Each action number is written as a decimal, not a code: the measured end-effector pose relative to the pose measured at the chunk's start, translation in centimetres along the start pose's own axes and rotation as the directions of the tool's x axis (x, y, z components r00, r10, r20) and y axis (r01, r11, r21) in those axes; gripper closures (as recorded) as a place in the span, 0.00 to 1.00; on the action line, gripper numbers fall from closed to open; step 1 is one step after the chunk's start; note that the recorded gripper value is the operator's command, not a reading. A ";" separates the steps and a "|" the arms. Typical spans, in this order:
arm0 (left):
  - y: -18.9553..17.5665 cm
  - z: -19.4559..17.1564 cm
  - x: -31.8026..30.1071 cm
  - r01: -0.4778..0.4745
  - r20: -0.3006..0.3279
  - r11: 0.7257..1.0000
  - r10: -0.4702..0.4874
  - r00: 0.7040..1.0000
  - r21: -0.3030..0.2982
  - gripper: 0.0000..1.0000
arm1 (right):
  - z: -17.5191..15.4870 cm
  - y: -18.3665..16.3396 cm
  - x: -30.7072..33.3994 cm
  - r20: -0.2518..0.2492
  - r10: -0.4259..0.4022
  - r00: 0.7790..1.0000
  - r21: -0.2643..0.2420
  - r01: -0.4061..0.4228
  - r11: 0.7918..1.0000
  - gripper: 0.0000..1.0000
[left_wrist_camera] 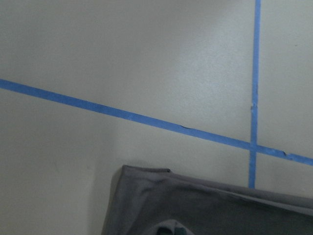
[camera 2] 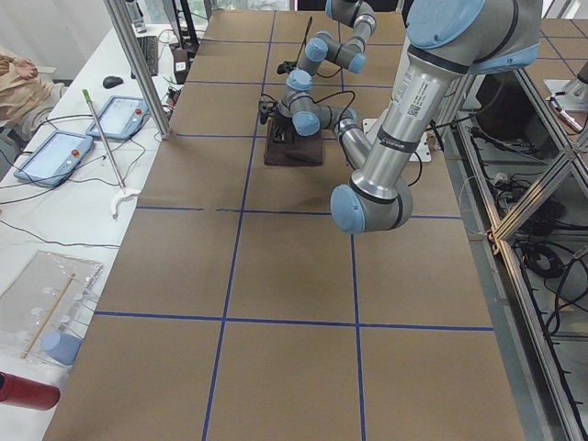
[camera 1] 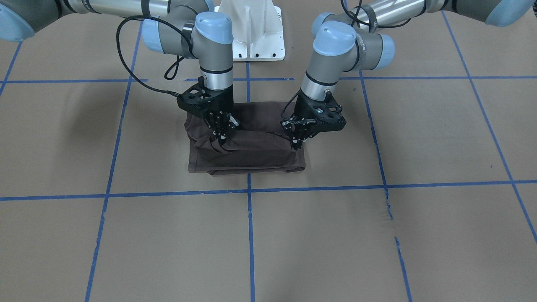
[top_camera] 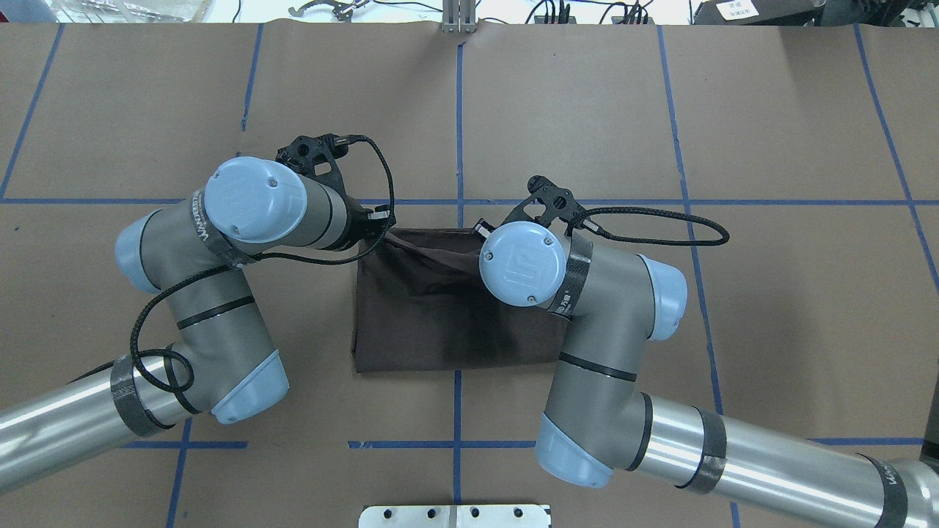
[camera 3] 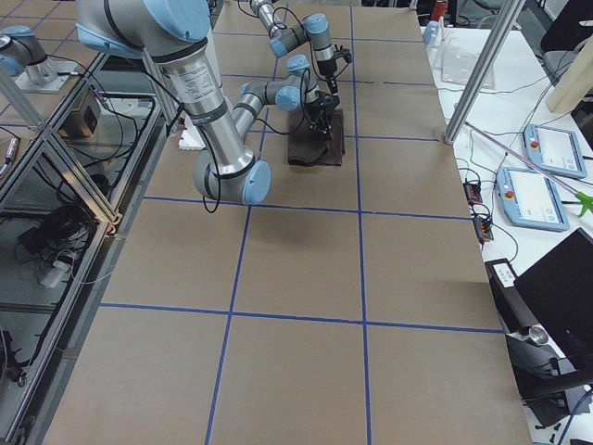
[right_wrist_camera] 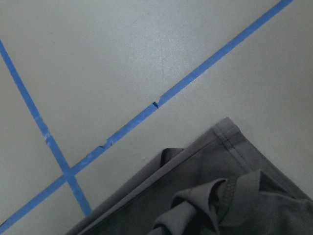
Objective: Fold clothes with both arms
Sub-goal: 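Lay the folded edge down and open both grippers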
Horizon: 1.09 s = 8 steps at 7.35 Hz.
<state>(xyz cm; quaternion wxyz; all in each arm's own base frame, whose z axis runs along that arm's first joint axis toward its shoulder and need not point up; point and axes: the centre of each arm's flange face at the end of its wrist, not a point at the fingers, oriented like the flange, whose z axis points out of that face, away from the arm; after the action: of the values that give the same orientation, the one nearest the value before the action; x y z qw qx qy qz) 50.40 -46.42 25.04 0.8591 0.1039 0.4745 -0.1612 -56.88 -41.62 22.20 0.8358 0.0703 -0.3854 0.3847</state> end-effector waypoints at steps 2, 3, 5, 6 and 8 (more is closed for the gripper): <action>-0.3 0.1 -0.4 -0.084 -0.001 0.996 0.084 0.996 0.001 0.00 | 0.3 0.0 -0.2 -0.003 -0.092 0.996 0.000 0.092 0.996 0.00; -0.9 -0.6 -0.7 -0.154 -0.007 0.988 0.154 0.988 0.009 0.00 | -0.4 0.1 -0.6 0.011 -0.134 0.991 -0.009 0.134 0.991 0.00; -2.1 -1.6 -1.4 -0.235 -0.014 0.972 0.235 0.972 0.012 0.00 | -2.1 1.4 -1.9 0.045 -0.224 0.974 -0.034 0.226 0.974 0.00; -2.3 -1.8 -1.5 -0.243 -0.017 0.970 0.243 0.970 0.009 0.00 | -2.1 2.5 -2.0 0.047 -0.281 0.959 -0.042 0.283 0.958 0.00; -2.3 -1.8 -1.6 -0.241 -0.018 0.970 0.241 0.970 0.006 0.00 | 0.7 2.8 -1.4 -0.005 -0.388 0.921 -0.032 0.388 0.921 0.00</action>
<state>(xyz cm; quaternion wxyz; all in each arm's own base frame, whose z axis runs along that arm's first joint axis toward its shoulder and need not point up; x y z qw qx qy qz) 47.30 -47.68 25.39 0.8676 0.1639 0.4662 -0.0554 -59.80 -40.77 21.21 0.8986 0.1301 -0.3649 0.2059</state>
